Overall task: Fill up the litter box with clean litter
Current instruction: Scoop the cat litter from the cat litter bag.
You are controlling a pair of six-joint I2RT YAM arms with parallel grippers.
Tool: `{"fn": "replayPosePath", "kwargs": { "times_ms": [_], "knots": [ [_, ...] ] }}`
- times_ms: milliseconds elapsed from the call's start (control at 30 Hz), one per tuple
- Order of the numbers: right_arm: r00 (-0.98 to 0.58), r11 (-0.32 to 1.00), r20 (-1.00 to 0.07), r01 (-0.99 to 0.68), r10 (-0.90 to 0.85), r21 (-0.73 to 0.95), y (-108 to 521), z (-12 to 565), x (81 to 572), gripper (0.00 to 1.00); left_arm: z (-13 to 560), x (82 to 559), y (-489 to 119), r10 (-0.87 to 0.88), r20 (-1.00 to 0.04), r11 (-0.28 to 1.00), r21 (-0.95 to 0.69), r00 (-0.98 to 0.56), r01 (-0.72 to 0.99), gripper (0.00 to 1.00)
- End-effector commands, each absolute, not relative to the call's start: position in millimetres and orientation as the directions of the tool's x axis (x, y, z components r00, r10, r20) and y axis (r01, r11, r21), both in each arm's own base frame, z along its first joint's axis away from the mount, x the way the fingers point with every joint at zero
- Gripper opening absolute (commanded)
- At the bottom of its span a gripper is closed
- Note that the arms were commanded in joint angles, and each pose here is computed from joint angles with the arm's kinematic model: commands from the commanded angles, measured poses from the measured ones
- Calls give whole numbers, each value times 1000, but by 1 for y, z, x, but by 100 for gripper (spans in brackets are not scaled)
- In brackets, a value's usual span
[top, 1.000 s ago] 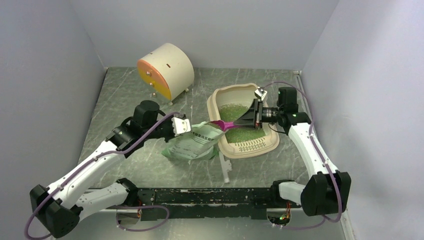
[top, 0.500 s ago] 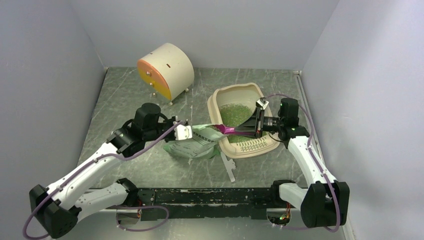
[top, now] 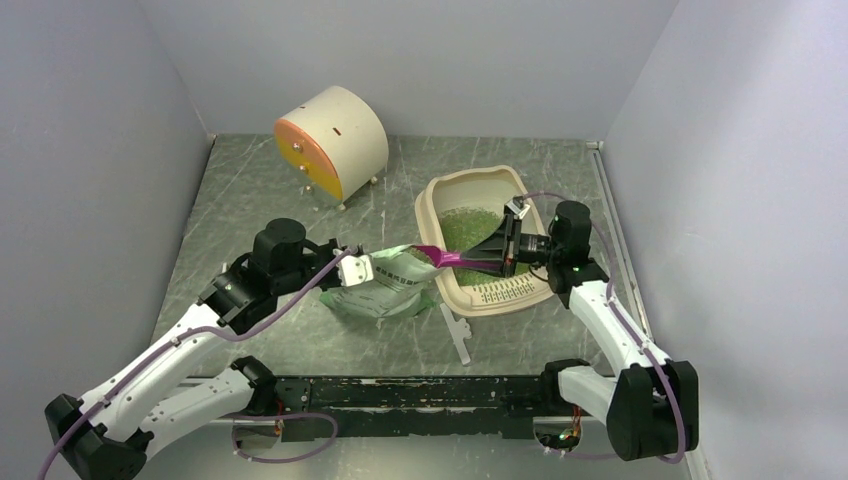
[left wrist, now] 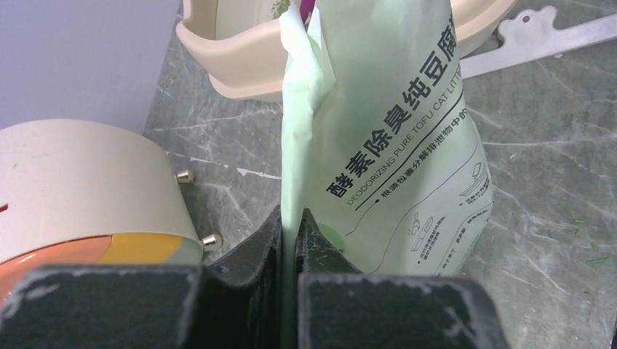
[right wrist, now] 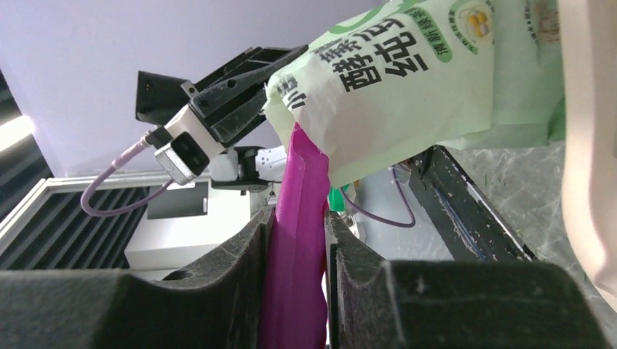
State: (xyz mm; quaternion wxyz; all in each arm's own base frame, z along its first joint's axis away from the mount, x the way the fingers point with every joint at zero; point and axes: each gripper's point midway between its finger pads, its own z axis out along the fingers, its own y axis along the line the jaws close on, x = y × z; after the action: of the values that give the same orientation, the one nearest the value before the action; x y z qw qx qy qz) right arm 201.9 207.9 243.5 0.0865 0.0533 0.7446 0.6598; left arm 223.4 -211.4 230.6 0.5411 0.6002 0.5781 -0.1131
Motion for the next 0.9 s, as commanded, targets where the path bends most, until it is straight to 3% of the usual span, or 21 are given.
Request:
{"fn": "replayPosePath", "kwargs": {
  "times_ms": [0, 367, 867],
  "knots": [
    [-974, 103, -67, -45, 217, 994, 195, 257, 208, 0, 309, 243, -201, 498, -752, 412, 644, 432, 645, 5],
    [-970, 130, -39, -7, 240, 991, 199, 260, 218, 0, 308, 236, -203, 494, -755, 379, 634, 432, 674, 5],
    [-951, 182, -65, -9, 302, 983, 158, 257, 226, 0, 302, 237, -203, 515, -743, 357, 639, 426, 681, 5]
  ]
}}
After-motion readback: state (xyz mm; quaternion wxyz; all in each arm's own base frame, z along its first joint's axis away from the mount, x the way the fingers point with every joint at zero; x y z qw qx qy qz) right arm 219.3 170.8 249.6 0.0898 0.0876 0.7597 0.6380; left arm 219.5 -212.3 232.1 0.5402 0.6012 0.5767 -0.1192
